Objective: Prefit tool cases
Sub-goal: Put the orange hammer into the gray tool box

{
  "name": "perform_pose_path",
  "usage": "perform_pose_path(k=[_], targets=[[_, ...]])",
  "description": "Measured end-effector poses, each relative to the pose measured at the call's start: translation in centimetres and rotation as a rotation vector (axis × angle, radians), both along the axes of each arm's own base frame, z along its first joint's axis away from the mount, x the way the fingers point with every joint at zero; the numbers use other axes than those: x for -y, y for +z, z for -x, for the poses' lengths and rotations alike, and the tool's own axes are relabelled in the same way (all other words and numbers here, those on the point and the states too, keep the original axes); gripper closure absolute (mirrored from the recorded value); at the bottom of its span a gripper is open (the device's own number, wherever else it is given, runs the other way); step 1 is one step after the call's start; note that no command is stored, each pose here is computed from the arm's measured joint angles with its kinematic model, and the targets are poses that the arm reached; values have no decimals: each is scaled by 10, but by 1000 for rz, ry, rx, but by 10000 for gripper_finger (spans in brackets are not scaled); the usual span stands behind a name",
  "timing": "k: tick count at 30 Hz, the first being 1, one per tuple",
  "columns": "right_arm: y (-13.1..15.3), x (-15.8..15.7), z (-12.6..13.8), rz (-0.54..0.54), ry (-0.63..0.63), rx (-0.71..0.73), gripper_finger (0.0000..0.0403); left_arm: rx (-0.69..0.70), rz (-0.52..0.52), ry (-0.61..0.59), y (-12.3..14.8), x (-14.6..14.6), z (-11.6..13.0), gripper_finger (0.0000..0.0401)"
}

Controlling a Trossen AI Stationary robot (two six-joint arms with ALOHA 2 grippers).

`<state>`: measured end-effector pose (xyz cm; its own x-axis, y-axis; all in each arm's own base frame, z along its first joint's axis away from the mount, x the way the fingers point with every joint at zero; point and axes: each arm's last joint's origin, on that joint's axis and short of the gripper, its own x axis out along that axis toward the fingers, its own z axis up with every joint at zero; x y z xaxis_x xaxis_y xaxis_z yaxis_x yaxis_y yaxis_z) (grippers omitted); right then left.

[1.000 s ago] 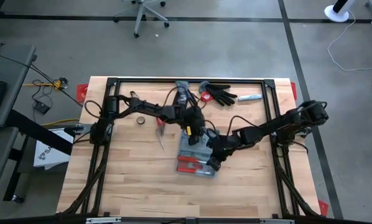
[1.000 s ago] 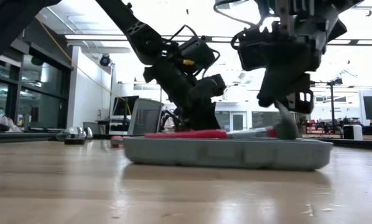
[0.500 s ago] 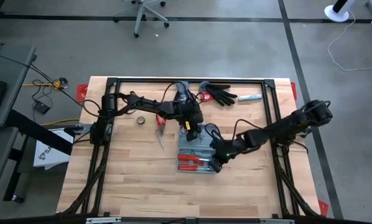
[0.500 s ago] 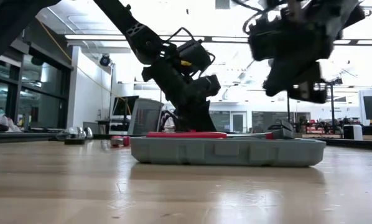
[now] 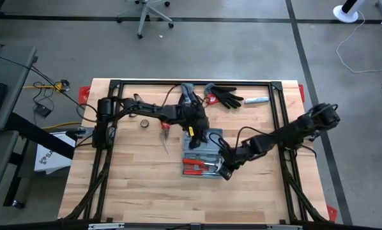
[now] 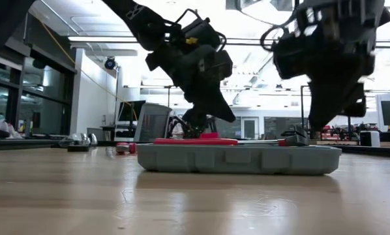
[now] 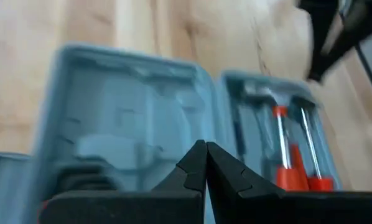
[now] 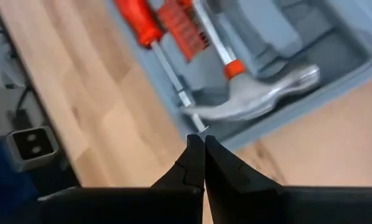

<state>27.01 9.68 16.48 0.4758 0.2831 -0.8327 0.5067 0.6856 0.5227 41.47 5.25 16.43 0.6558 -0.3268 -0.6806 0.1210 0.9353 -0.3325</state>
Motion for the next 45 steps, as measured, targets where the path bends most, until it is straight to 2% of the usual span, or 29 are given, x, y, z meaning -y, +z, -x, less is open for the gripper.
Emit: perform_pose_path(k=[7, 16, 29, 39, 42, 45], targets=[[-18, 14, -9, 19, -1, -49, 403, -29, -27, -83, -4, 21, 1, 401], [-19, 22, -13, 84, -109, -31, 403, -38, -28, -86, -4, 23, 2, 401], [-19, 30, -17, 115, -136, -5, 403, -36, -40, -112, -4, 27, 2, 401], [-19, 35, -18, 114, -122, -3, 403, -108, -90, -79, -32, 27, -2, 401], [-19, 38, -18, 118, -115, -1, 403, -112, -117, -65, -33, 28, -3, 401], [-19, 43, -19, 120, -115, -1, 403, -110, -99, -78, -36, 29, -4, 401]])
